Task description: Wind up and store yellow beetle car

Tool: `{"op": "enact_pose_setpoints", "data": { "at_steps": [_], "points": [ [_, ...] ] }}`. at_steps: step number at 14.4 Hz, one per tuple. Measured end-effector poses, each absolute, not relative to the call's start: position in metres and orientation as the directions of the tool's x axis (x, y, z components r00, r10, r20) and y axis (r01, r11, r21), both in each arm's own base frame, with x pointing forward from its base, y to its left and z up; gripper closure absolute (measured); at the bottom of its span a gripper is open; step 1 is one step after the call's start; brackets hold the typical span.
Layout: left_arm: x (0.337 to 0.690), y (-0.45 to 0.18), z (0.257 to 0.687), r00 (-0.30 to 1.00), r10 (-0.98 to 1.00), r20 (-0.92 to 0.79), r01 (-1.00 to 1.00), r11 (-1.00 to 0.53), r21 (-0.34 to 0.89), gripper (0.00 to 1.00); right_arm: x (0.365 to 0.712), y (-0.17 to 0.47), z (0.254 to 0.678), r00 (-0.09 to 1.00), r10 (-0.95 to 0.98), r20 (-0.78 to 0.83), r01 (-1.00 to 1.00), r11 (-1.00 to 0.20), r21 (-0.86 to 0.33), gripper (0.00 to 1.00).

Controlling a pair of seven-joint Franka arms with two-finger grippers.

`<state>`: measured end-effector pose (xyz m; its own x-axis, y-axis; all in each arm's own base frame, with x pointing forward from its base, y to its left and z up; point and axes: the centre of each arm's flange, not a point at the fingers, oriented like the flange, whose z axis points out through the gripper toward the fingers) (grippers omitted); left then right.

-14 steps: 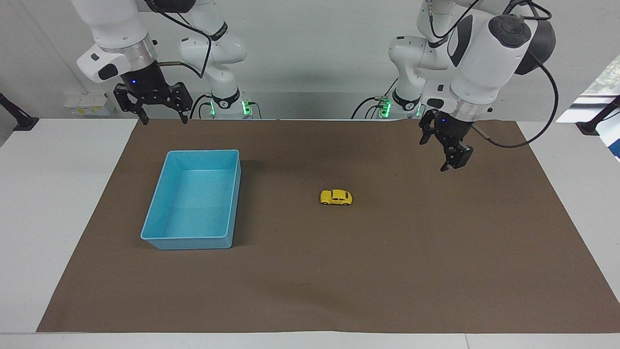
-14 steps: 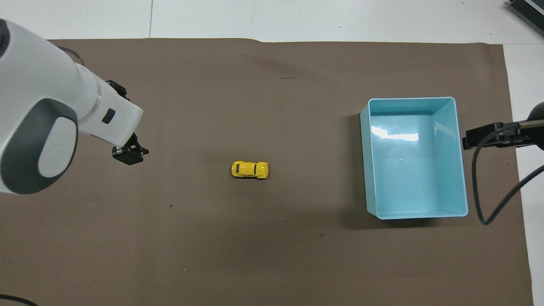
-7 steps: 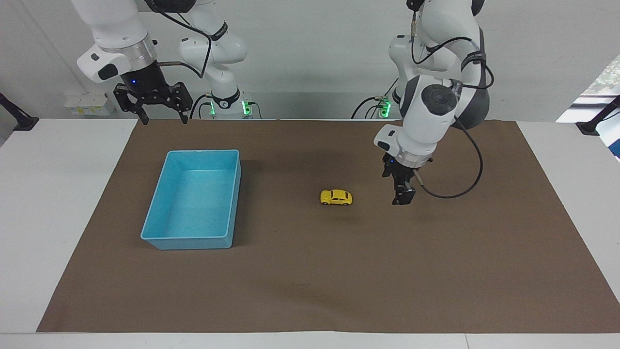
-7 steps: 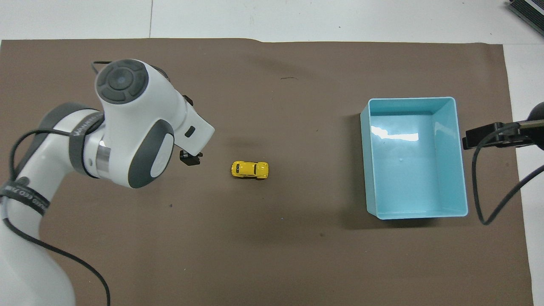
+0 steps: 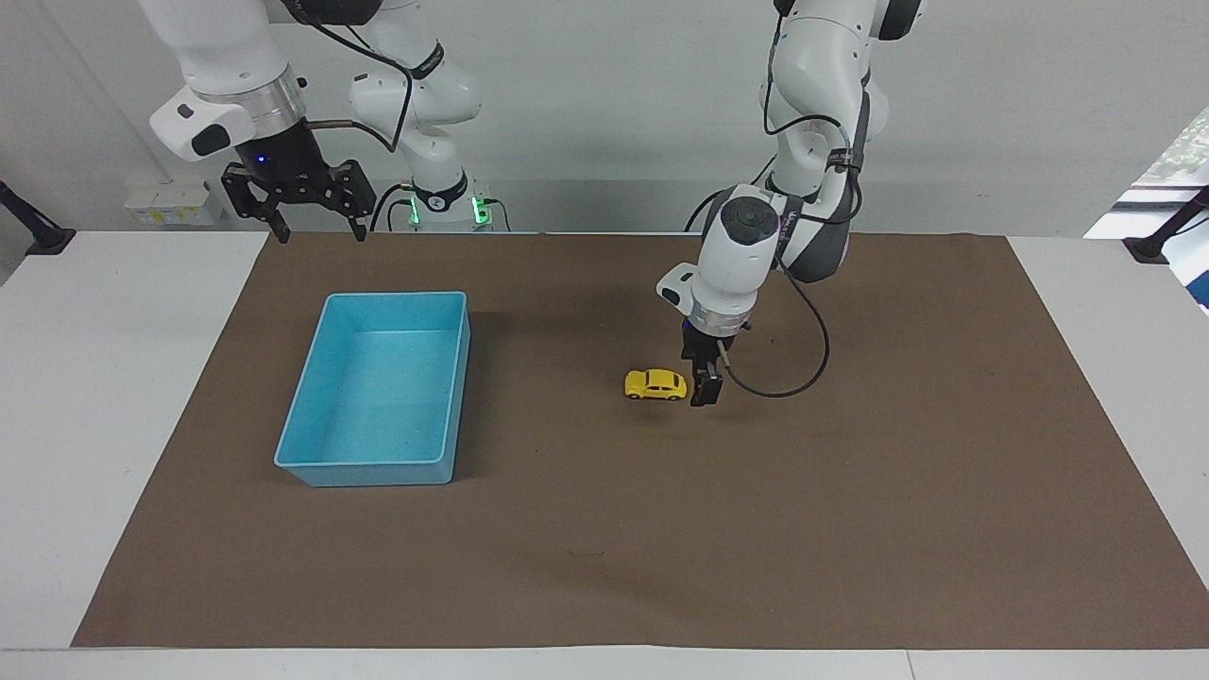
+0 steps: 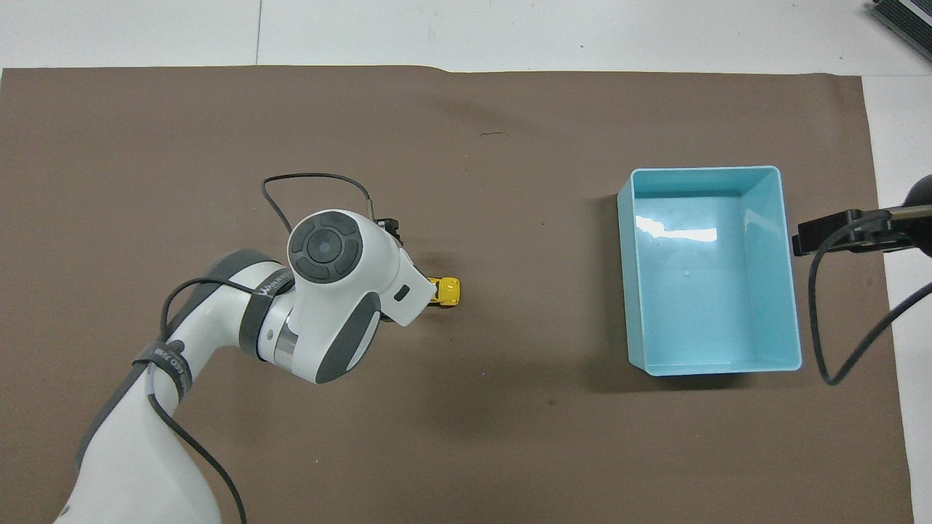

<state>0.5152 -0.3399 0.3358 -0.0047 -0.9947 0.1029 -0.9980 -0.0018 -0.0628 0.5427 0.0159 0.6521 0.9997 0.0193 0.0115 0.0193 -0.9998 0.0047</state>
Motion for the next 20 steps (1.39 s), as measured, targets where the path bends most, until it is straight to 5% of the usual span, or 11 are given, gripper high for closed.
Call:
{"op": "enact_pose_setpoints", "data": {
  "at_steps": [5, 10, 15, 20],
  "points": [
    [0.486, -0.385, 0.296, 0.005, -0.992, 0.123, -0.997, -0.015, -0.080, 0.00, 0.543, 0.016, 0.652, 1.000, 0.019, 0.012, 0.019, -1.000, 0.005, 0.00],
    [0.490, -0.381, 0.300, 0.022, -0.992, 0.125, -0.996, -0.033, -0.087, 0.00, 0.543, 0.013, 0.652, 1.000, 0.015, 0.012, 0.015, -1.000, 0.005, 0.00],
    [0.491, -0.381, 0.302, 0.053, -0.990, 0.129, -0.994, -0.064, -0.084, 0.55, 0.543, 0.013, 0.652, 1.000, 0.014, 0.012, 0.014, -1.000, 0.005, 0.00],
    [0.497, -0.369, 0.302, 0.030, -0.993, 0.112, -0.997, -0.038, -0.074, 0.55, 0.543, 0.011, 0.652, 1.000, 0.011, 0.011, 0.011, -1.000, 0.005, 0.00]
  ]
}}
